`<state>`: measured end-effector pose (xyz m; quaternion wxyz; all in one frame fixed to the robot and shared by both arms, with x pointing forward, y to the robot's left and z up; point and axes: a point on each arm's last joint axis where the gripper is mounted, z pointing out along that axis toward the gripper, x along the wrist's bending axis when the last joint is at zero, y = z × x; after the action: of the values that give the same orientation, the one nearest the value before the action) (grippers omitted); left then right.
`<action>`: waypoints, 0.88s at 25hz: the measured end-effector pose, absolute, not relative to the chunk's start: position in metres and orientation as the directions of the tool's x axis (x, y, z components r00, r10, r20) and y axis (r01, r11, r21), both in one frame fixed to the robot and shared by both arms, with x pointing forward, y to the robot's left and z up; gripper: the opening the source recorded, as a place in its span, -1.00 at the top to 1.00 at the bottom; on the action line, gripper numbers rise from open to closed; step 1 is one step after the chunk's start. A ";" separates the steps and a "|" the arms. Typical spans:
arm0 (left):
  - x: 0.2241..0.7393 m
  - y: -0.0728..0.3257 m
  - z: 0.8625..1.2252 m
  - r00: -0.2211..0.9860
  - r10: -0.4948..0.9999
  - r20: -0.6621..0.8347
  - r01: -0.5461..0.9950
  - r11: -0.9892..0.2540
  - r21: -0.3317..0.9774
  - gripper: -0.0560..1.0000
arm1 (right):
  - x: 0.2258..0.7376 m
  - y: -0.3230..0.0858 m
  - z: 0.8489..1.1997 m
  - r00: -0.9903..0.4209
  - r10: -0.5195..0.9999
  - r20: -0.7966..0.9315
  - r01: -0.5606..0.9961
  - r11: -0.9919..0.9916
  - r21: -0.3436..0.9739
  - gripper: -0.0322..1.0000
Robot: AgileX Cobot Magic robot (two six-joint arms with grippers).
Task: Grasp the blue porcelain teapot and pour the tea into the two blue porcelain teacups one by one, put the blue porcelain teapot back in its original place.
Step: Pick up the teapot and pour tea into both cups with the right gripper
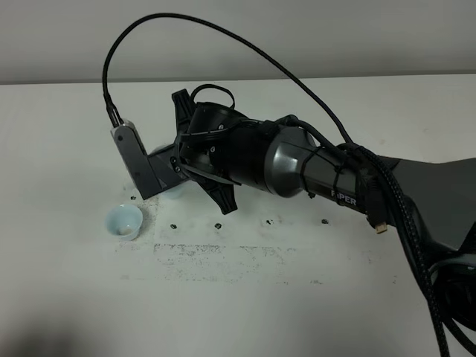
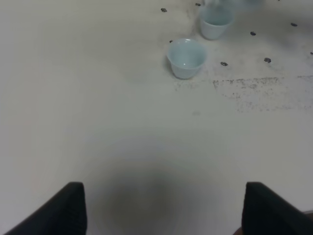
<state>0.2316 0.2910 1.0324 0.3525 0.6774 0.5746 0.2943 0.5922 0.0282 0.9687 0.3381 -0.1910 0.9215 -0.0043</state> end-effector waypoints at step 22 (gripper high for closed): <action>0.232 0.291 1.032 0.166 0.986 -0.006 0.571 -0.091 0.816 -0.30 | 0.585 0.038 0.967 -0.612 -0.429 -0.664 -0.397 0.893 -0.210 0.87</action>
<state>0.2316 0.2910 1.0324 0.3525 0.6774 0.5746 0.2943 0.5854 0.0379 0.9674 0.3753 -0.2300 0.8976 -0.0209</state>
